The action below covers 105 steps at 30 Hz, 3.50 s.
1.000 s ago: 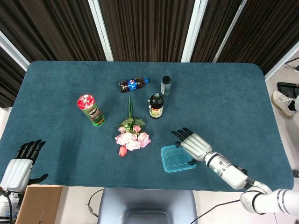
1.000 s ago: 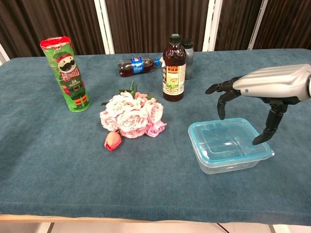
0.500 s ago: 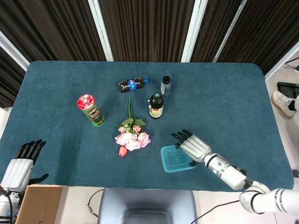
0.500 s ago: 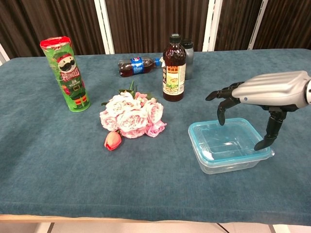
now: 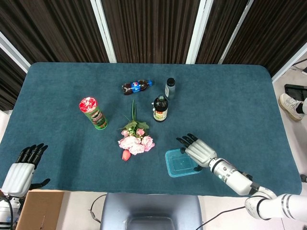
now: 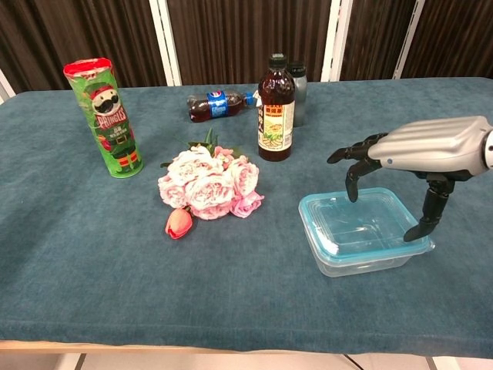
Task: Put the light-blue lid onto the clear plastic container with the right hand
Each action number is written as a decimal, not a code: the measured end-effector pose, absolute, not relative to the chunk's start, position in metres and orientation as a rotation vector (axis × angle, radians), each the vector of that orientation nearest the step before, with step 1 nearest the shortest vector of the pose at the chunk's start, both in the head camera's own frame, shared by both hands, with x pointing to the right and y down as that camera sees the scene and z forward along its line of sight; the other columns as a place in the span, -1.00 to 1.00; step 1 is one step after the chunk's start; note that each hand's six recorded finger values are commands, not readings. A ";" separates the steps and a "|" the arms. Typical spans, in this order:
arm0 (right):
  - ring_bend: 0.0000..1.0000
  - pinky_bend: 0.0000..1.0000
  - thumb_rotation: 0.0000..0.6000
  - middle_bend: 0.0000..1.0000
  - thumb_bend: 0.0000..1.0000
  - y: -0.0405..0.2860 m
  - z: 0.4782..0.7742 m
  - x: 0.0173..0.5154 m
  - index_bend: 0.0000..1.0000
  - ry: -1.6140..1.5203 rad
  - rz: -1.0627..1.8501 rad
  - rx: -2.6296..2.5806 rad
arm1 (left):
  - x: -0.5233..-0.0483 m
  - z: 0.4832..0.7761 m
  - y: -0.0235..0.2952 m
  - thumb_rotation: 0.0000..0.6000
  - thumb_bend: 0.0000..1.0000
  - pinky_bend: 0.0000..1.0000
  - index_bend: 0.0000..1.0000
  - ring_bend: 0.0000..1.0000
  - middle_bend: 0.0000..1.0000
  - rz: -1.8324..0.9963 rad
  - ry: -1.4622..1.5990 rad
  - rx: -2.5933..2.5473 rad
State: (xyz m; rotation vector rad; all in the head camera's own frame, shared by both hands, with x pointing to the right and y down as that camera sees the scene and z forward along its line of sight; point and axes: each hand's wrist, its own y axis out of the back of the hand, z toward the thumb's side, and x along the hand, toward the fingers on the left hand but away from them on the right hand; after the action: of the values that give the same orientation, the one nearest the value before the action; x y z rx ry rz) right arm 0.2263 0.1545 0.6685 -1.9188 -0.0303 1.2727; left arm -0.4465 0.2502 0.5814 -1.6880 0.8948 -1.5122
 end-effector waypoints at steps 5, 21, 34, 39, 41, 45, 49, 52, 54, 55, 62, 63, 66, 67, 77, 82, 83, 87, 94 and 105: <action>-1.00 -1.00 1.00 -0.79 -0.61 0.157 0.671 0.227 -0.09 -0.020 1.282 -1.910 | -0.446 0.581 0.250 1.00 -0.12 -0.81 -1.00 -0.92 -0.92 -1.510 0.895 -1.689; -1.00 -1.00 1.00 -0.79 -0.61 0.154 0.667 0.225 -0.09 -0.063 1.280 -1.907 | -0.446 0.580 0.251 1.00 -0.11 -0.81 -1.00 -0.92 -0.92 -1.505 0.894 -1.690; -1.00 -1.00 1.00 -0.79 -0.61 0.146 0.651 0.193 -0.07 -0.168 1.184 -1.963 | -0.446 0.580 0.250 1.00 -0.12 -0.81 -1.00 -0.92 -0.92 -1.503 0.895 -1.695; -1.00 -1.00 1.00 -0.79 -0.61 0.152 0.655 0.180 -0.06 -0.154 1.169 -1.974 | -0.448 0.579 0.251 1.00 -0.12 -0.81 -1.00 -0.92 -0.92 -1.503 0.901 -1.694; -1.00 -1.00 1.00 -0.79 -0.61 0.156 0.658 0.175 -0.05 -0.143 1.168 -1.975 | -0.448 0.579 0.251 1.00 -0.12 -0.81 -1.00 -0.92 -0.92 -1.501 0.903 -1.695; -1.00 -1.00 1.00 -0.79 -0.61 0.160 0.662 0.170 -0.05 -0.127 1.177 -1.977 | -0.448 0.578 0.251 1.00 -0.12 -0.81 -1.00 -0.92 -0.92 -1.499 0.904 -1.697; -1.00 -1.00 1.00 -0.79 -0.61 0.162 0.665 0.169 -0.05 -0.116 1.187 -1.975 | -0.448 0.578 0.251 1.00 -0.11 -0.81 -1.00 -0.92 -0.92 -1.498 0.903 -1.698; -1.00 -1.00 1.00 -0.79 -0.61 0.163 0.666 0.169 -0.07 -0.101 1.197 -1.969 | -0.448 0.578 0.251 1.00 -0.12 -0.81 -1.00 -0.92 -0.92 -1.499 0.901 -1.699; -1.00 -1.00 1.00 -0.79 -0.61 0.164 0.667 0.170 -0.07 -0.090 1.202 -1.964 | -0.447 0.579 0.251 1.00 -0.12 -0.81 -1.00 -0.92 -0.92 -1.499 0.899 -1.699; -1.00 -1.00 1.00 -0.79 -0.60 0.164 0.667 0.170 -0.08 -0.084 1.205 -1.961 | -0.447 0.579 0.251 1.00 -0.11 -0.81 -1.00 -0.92 -0.92 -1.499 0.898 -1.699; -1.00 -1.00 1.00 -0.79 -0.54 0.166 0.670 0.171 -0.08 -0.064 1.213 -1.949 | -0.447 0.580 0.252 1.00 -0.12 -0.81 -1.00 -0.92 -0.92 -1.501 0.896 -1.700; -1.00 -1.00 1.00 -0.79 -0.53 0.166 0.670 0.171 -0.07 -0.064 1.213 -1.949 | -0.447 0.580 0.252 1.00 -0.11 -0.81 -1.00 -0.92 -0.92 -1.501 0.895 -1.700; -1.00 -1.00 1.00 -0.79 -0.53 0.166 0.671 0.171 -0.06 -0.060 1.214 -1.947 | -0.447 0.579 0.251 1.00 -0.12 -0.81 -1.00 -0.92 -0.92 -1.498 0.897 -1.699; -1.00 -1.00 1.00 -0.79 -0.53 0.166 0.671 0.171 -0.06 -0.059 1.214 -1.946 | -0.447 0.579 0.251 1.00 -0.12 -0.81 -1.00 -0.92 -0.92 -1.498 0.897 -1.699; -1.00 -1.00 1.00 -0.79 -0.52 0.167 0.672 0.171 -0.05 -0.046 1.218 -1.944 | -0.446 0.579 0.252 1.00 -0.12 -0.81 -1.00 -0.92 -0.92 -1.495 0.894 -1.705; -1.00 -1.00 1.00 -0.79 -0.52 0.167 0.673 0.172 -0.05 -0.037 1.223 -1.939 | -0.446 0.579 0.253 1.00 -0.12 -0.81 -1.00 -0.92 -0.92 -1.492 0.891 -1.707; -1.00 -1.00 1.00 -0.79 -0.52 0.167 0.673 0.172 -0.05 -0.037 1.223 -1.939 | -0.446 0.579 0.252 1.00 -0.12 -0.81 -1.00 -0.92 -0.92 -1.492 0.892 -1.707; -1.00 -1.00 1.00 -0.79 -0.52 0.167 0.672 0.172 -0.05 -0.037 1.224 -1.939 | -0.445 0.579 0.252 1.00 -0.12 -0.81 -1.00 -0.92 -0.92 -1.489 0.891 -1.709; -1.00 -1.00 1.00 -0.79 -0.52 0.168 0.674 0.173 -0.05 -0.026 1.230 -1.931 | -0.445 0.579 0.252 1.00 -0.12 -0.81 -1.00 -0.92 -0.92 -1.487 0.890 -1.711; -1.00 -1.00 1.00 -0.79 -0.52 0.170 0.674 0.173 -0.05 -0.022 1.231 -1.929 | -0.445 0.578 0.252 1.00 -0.12 -0.81 -1.00 -0.92 -0.92 -1.483 0.891 -1.712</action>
State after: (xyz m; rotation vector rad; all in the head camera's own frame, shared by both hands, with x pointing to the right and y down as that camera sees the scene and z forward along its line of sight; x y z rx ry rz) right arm 0.1731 0.1698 0.6744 -1.9288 -0.0219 1.2313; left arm -0.4451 0.2524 0.5776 -1.7118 0.8913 -1.4832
